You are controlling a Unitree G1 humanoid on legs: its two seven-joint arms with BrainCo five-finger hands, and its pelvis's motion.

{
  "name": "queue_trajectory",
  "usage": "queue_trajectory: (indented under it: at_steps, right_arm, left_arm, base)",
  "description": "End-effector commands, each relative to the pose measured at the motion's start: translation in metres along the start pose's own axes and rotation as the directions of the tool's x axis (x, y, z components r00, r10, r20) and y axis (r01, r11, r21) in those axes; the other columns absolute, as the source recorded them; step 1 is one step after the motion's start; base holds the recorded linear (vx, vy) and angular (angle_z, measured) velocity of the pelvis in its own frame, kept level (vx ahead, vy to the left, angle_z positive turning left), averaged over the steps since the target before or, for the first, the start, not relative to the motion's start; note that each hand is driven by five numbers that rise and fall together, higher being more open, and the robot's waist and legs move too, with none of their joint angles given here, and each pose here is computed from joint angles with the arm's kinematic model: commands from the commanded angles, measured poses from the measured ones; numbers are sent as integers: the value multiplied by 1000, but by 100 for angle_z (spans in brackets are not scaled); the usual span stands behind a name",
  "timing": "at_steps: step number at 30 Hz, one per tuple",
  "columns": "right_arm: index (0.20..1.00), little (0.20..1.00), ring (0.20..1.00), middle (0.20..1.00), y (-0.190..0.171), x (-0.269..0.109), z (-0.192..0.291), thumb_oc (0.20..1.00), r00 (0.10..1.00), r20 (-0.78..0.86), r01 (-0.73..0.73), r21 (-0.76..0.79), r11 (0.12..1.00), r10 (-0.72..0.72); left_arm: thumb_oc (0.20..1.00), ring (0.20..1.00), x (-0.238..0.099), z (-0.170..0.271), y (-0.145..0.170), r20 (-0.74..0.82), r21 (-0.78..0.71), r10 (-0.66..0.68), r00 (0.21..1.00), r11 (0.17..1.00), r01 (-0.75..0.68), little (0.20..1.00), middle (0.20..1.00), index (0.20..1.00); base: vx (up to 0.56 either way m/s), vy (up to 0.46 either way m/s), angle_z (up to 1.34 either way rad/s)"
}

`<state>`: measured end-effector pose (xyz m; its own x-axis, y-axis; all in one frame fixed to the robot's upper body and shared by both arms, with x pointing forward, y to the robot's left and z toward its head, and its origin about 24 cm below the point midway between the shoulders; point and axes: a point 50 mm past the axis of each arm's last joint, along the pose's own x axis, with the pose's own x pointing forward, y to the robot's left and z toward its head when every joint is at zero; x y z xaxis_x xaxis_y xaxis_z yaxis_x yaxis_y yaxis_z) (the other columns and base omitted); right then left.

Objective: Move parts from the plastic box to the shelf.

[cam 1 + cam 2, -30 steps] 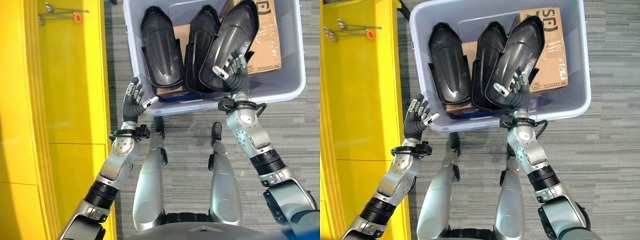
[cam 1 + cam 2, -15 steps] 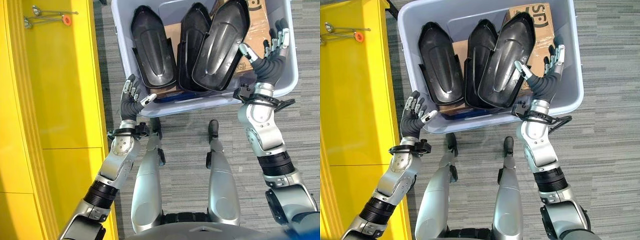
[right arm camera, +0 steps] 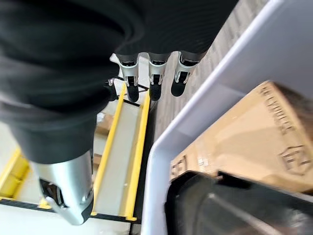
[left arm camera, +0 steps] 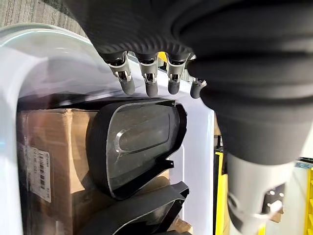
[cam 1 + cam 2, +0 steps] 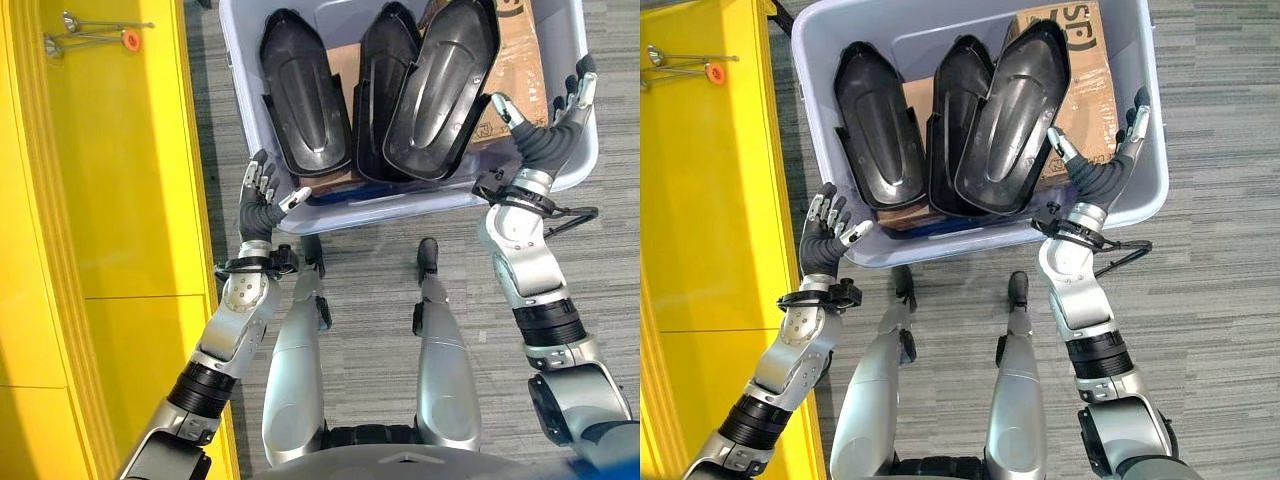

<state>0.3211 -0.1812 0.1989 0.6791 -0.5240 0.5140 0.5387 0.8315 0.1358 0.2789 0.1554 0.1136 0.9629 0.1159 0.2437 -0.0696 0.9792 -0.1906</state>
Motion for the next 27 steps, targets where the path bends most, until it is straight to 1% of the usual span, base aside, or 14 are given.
queue_trajectory:
  at_steps: [1,5,6,12,23,27]
  right_arm:
    - [1000,1000,1000,1000,0,12,22,1000,994,95,53,43,998,-57]
    - [1000,1000,1000,1000,6,15,14,1000,997,55,50,25,998,-51]
    - [1000,1000,1000,1000,8,17,13,1000,997,58,52,-6,999,-51]
    - [1000,1000,1000,1000,20,22,10,1000,999,28,22,-19,1000,-21]
    - [1000,1000,1000,1000,32,20,-7,1000,998,-53,-25,-62,998,21]
    - [1000,1000,1000,1000,33,17,-19,1000,993,-116,-30,-59,998,23]
  left_arm:
    - [1000,1000,-11,29,-6,163,11,-47,986,999,46,1000,1000,1000]
    - [1000,1000,-11,28,-7,159,11,-56,986,998,55,1000,1000,1000]
    - [1000,1000,-11,28,-8,159,10,-61,985,998,60,1000,1000,1000]
    - [1000,1000,-11,25,-12,146,-2,-78,986,997,80,1000,1000,1000]
    - [1000,1000,-9,24,-15,143,-13,-84,986,996,87,1000,1000,1000]
    - [1000,1000,-10,21,-15,127,-10,-86,988,996,88,1000,1000,1000]
  base:
    - [3,2,-6]
    - [1,1,-1]
    - [0,0,0]
    - [0,0,0]
    - [8,4,2]
    - [41,1,3]
